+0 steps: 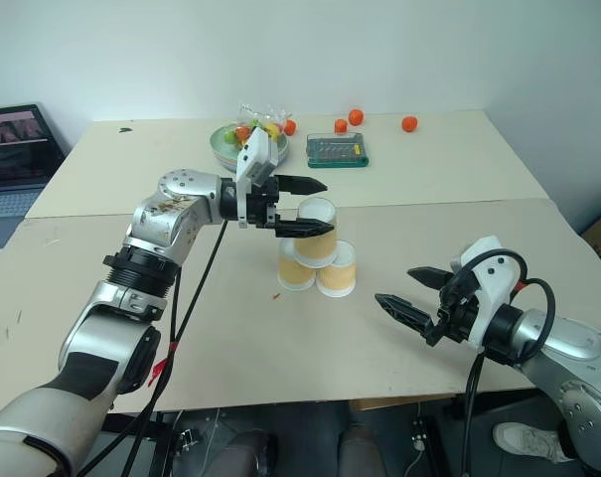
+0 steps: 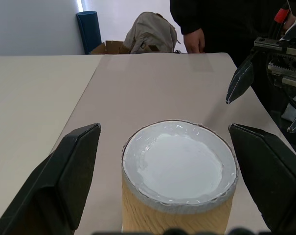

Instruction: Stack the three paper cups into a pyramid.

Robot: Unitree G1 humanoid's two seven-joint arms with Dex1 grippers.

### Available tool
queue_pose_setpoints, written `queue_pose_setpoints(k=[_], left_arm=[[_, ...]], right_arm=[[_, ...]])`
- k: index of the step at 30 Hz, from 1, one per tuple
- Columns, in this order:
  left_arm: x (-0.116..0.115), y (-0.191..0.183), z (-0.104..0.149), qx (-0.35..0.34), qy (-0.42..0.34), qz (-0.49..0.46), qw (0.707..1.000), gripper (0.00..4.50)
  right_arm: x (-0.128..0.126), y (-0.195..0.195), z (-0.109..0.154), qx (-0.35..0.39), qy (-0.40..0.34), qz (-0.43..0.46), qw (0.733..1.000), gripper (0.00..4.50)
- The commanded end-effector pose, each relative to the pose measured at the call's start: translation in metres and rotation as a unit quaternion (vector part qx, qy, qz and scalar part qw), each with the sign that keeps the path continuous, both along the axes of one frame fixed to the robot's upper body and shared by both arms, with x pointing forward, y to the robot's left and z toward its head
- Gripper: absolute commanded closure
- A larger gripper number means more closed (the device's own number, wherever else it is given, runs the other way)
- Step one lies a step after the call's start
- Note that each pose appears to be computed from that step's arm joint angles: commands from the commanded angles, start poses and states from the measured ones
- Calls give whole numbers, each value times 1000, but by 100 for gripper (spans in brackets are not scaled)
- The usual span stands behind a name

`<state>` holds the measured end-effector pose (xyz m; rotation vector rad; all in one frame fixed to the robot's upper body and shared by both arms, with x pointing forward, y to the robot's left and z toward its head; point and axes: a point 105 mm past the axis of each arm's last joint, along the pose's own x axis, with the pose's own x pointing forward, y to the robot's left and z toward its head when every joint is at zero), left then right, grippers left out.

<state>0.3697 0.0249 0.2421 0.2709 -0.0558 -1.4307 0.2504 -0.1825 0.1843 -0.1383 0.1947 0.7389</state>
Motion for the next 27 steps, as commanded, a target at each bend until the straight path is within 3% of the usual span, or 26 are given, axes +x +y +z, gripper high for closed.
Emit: queue_pose_setpoints(k=[1, 6, 13, 18, 22, 27], left_arm=[[-4, 4, 28, -26, -22, -1, 999, 4], [-12, 5, 62, -63, -32, -4, 997, 4], [-23, 4, 88, -92, -41, -8, 995, 4], [-16, 32, 105, -105, -41, 49, 992, 4], [-2, 77, 98, -104, -29, 140, 984, 4], [1, 124, 61, -94, -18, 254, 963, 4]], right_arm=[[0, 0, 12, -3, -26, 5, 1000, 22], [3, 0, 13, -5, -26, 7, 1000, 22], [8, 0, 16, -6, -32, 13, 999, 22], [9, -2, 18, -7, -31, 18, 999, 22], [8, -9, 19, -7, -28, 14, 1000, 22], [13, -32, 22, 3, -47, -45, 998, 22]])
